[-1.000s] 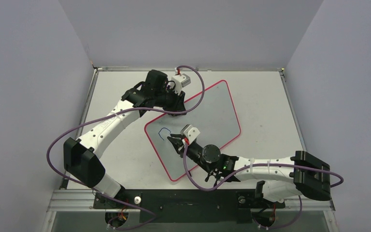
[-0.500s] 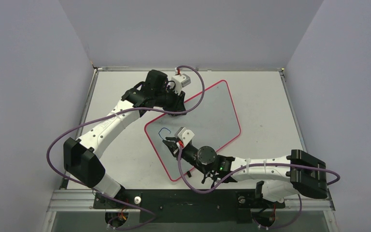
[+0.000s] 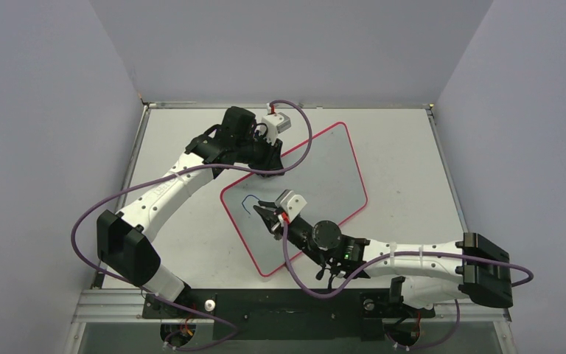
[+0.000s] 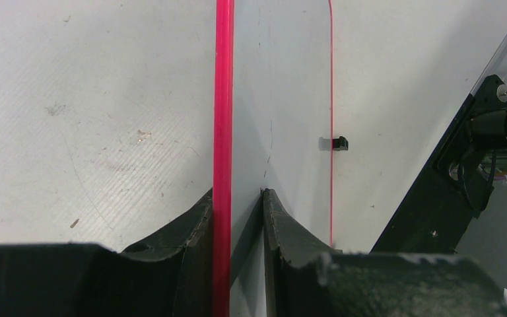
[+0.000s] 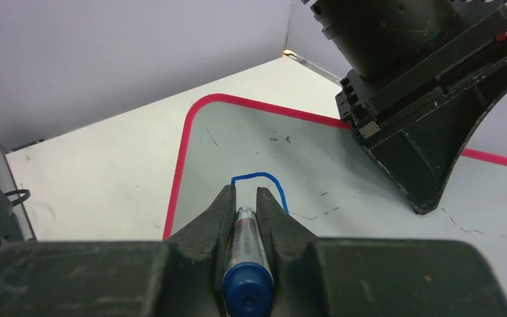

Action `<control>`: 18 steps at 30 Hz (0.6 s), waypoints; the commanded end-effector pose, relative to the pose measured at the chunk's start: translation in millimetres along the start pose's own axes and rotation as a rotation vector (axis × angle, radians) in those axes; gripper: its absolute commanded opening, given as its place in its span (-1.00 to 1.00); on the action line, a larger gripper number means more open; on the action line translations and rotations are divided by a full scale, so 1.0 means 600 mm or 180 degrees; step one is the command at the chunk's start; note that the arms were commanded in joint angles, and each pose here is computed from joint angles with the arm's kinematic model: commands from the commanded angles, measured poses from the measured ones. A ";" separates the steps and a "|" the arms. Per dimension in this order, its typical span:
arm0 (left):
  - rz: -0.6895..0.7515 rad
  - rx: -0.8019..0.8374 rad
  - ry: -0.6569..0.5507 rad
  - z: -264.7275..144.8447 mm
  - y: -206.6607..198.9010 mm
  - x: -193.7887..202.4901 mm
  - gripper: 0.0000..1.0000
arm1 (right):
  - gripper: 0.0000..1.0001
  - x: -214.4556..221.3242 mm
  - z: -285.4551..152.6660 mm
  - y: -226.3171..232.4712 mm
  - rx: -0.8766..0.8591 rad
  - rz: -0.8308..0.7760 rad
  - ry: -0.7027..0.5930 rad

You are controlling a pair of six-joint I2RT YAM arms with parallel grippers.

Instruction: Write a sentence on the whiteboard

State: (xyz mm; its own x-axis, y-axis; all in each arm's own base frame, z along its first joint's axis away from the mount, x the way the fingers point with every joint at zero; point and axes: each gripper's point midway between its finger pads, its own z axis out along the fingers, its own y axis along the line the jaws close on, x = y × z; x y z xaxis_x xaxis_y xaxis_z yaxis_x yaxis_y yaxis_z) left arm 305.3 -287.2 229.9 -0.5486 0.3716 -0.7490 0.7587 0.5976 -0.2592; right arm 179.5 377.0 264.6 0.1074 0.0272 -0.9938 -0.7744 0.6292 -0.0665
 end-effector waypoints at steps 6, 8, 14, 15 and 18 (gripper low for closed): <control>0.0366 -0.0488 0.0224 0.001 0.053 0.033 -1.00 | -1.00 -0.006 0.010 -0.037 0.0410 -0.0072 0.0024; 0.0369 -0.0488 0.0218 0.001 0.052 0.031 -1.00 | -1.00 0.000 0.011 -0.045 0.0487 -0.0071 0.0055; 0.0367 -0.0488 0.0215 0.000 0.052 0.031 -1.00 | -1.00 0.013 0.018 -0.057 0.0550 -0.0039 0.0100; 0.0367 -0.0490 0.0217 0.000 0.052 0.032 -1.00 | -1.00 0.016 0.020 -0.057 0.0551 -0.0036 0.0111; 0.0371 -0.0483 0.0221 0.001 0.051 0.032 -1.00 | -1.00 0.018 0.025 -0.055 0.0538 -0.0040 0.0127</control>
State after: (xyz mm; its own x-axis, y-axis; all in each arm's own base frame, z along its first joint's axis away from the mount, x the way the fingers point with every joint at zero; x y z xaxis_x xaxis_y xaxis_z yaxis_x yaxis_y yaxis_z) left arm 305.3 -287.3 229.9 -0.5480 0.3719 -0.7492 0.7589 0.5978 -0.2584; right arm 209.5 362.7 236.0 0.0835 -0.0747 -0.9937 -0.6715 0.7326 -0.1115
